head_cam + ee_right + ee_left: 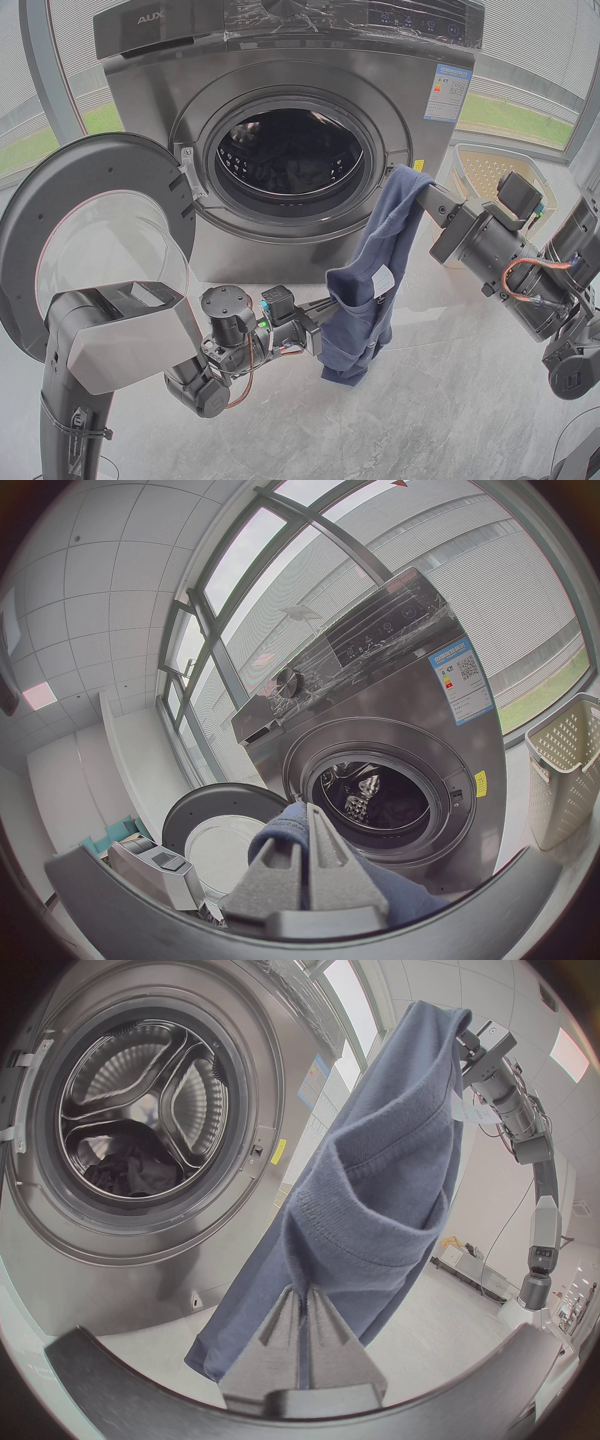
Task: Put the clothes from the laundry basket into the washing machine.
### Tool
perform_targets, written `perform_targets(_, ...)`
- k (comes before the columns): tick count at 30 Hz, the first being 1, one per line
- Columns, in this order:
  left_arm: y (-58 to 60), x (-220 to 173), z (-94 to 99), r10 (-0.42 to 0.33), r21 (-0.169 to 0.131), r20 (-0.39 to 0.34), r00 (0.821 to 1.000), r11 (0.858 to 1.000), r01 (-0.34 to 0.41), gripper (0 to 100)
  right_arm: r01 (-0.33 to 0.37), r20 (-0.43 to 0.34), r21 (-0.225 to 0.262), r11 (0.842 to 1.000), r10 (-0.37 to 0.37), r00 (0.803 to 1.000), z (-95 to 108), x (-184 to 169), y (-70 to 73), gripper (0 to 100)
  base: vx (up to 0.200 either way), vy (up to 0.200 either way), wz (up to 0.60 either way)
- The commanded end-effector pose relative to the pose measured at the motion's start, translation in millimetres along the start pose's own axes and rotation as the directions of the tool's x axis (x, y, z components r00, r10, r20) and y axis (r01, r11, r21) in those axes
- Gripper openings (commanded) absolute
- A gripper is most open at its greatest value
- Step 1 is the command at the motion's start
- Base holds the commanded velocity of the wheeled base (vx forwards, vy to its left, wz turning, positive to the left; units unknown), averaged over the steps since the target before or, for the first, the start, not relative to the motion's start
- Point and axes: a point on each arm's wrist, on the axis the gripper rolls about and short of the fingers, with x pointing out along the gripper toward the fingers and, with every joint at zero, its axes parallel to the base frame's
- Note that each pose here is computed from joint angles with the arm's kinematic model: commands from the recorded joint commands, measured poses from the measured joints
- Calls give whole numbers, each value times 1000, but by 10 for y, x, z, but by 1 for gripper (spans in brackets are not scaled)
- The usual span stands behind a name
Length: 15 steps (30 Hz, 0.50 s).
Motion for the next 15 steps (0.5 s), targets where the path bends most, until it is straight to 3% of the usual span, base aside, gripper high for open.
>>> perform_targets(1,-23,2,47,-3,3,10,1000,1000,3,0,0,0,1,1000,0,1000,0,1,-3,0,0,0,0)
perform_targets(7,1,-64,93,11,3,7,1000,1000,-11,0,2,-6,-1,1000,-2,1000,-13,-9,-5,0,0,0,0)
perform_targets(14,-68,-240,-1,11,5,-67,998,1000,-11,0,2,-6,1,1000,-2,1000,-13,-9,-5,0,0,0,0)
perform_targets(15,-77,-267,-33,12,16,-83,997,1000,-10,100,2,-6,1,1000,-2,1000,-13,-9,-5,0,0,0,0)
